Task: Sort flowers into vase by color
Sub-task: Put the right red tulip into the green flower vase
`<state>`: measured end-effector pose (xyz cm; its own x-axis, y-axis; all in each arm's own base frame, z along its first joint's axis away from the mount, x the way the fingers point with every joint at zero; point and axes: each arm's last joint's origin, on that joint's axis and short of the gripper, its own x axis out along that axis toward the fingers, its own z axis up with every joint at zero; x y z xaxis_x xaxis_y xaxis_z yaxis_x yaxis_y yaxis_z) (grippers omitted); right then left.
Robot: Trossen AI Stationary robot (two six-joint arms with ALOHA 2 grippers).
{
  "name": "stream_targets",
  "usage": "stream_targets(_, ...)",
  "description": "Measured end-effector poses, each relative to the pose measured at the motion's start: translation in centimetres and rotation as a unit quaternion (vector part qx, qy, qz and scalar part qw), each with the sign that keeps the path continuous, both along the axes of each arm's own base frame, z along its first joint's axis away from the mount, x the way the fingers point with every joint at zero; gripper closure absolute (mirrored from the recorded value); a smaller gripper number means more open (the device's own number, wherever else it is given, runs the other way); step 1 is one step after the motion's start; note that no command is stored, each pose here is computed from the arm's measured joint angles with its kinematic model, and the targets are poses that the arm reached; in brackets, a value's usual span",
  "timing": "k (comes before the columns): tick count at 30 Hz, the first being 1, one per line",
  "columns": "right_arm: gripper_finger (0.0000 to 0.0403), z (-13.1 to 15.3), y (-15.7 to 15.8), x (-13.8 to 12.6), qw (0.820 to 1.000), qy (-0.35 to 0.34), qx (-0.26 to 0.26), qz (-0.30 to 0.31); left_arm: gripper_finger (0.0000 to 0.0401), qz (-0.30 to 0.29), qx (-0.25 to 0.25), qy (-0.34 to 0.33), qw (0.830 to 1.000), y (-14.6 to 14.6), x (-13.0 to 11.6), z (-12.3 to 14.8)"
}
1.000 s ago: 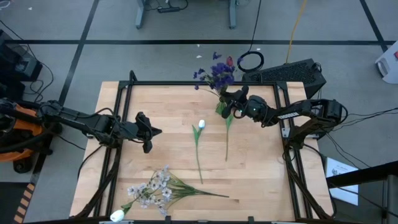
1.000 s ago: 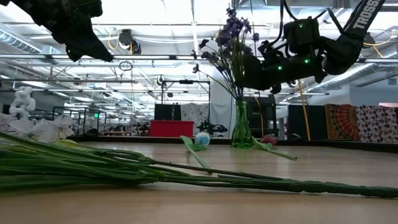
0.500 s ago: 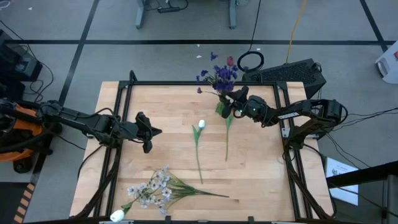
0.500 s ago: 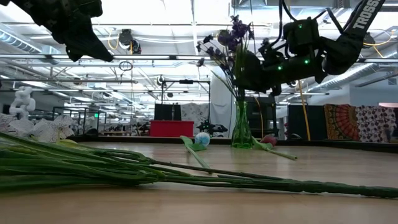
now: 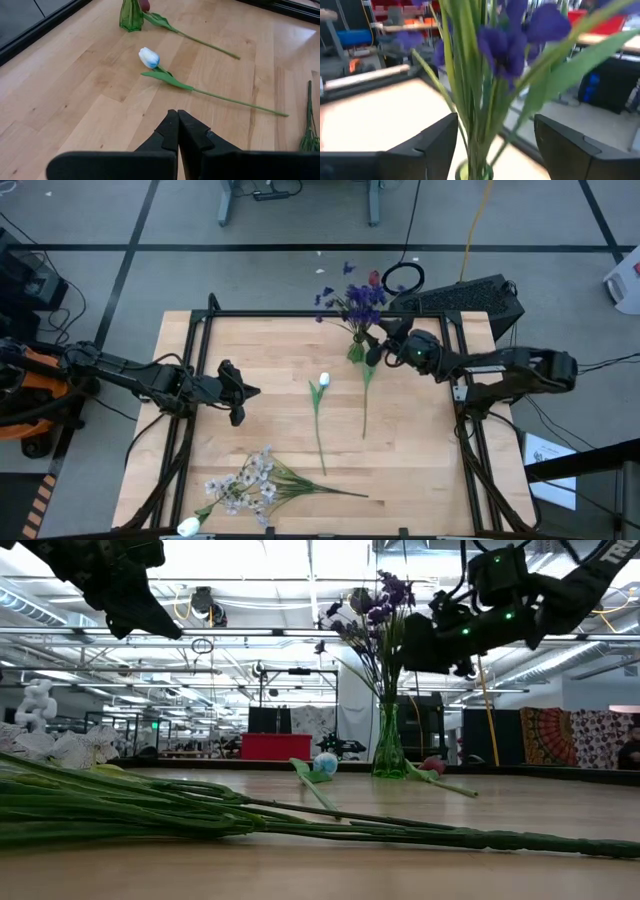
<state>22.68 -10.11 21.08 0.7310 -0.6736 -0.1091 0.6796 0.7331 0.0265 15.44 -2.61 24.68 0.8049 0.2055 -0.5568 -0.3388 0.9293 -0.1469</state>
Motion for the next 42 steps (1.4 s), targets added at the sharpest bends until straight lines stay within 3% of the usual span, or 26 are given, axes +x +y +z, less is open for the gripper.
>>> stream_targets(13, 0.0150, 0.3, 1.6, -2.4, 0.992, 0.021, 0.125, -0.008, 0.0395, 0.000, 0.000, 0.000, 1.000, 0.0, 0.0, 0.0)
stream_targets(20, 0.0173, -1.1, 2.4, -3.1, 0.960, 0.010, 0.278, -0.018, 0.0395, 0.000, -0.001, -0.003, 1.000, 0.0, 0.0, 0.0)
stream_targets(25, 0.0207, -2.0, 2.8, -3.3, 0.940, 0.039, 0.339, 0.001, 0.0395, 0.000, -0.004, -0.014, 1.000, 0.0, 0.2, 0.2)
stream_targets(36, 0.0287, -2.9, 5.2, -2.3, 0.935, 0.072, 0.348, 0.013, 0.0395, 0.000, -0.007, -0.027, 1.000, -0.1, 0.3, 0.4)
stream_targets(42, 0.0358, -0.8, 7.0, -0.6, 0.936, 0.152, 0.316, -0.011, 0.0395, 0.000, -0.007, -0.026, 1.000, -0.1, 0.3, 0.4)
